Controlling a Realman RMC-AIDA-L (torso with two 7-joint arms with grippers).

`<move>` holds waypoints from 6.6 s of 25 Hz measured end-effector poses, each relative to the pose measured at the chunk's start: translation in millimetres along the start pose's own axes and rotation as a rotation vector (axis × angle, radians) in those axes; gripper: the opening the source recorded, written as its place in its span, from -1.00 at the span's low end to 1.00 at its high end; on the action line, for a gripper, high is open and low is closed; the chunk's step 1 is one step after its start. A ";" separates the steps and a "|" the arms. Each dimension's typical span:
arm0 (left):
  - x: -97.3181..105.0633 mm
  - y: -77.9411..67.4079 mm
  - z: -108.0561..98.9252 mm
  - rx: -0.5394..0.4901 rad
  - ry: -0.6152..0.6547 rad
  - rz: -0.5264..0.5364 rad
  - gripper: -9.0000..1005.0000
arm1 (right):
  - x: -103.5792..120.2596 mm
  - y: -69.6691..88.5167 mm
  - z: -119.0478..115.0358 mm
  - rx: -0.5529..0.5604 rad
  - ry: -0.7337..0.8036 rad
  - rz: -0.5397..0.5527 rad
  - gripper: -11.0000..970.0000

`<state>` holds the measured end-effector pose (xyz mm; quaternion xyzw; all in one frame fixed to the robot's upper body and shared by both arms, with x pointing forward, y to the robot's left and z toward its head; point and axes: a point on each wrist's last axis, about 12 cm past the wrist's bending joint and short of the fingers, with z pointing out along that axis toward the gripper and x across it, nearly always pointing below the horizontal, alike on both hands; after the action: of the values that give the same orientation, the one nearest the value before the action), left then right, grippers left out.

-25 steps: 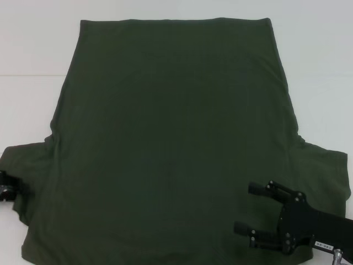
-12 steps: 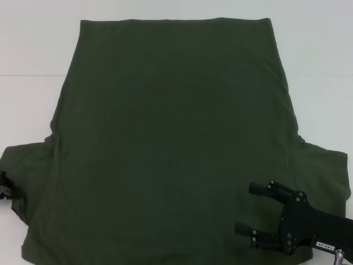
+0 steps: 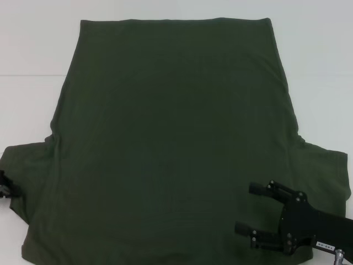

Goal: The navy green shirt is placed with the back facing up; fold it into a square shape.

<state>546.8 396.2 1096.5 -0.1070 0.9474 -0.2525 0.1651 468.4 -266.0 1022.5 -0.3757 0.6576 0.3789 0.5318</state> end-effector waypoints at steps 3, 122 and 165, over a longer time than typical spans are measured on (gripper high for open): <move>-0.7 -0.2 -1.7 -0.001 0.003 0.007 -0.89 | -0.1 0.0 0.0 0.000 0.000 0.000 0.95; 4.8 14.1 -15.0 -0.044 0.099 0.015 0.40 | -2.8 -3.2 2.8 0.010 -0.012 -0.004 0.95; -5.8 10.4 -13.6 -0.100 0.098 -0.034 0.40 | -5.3 -4.9 4.8 0.003 -0.016 -0.012 0.95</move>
<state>545.9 412.8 1103.8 -0.1186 0.9638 -0.2128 0.1087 475.6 -263.3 1026.5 -0.3759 0.6518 0.3775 0.5398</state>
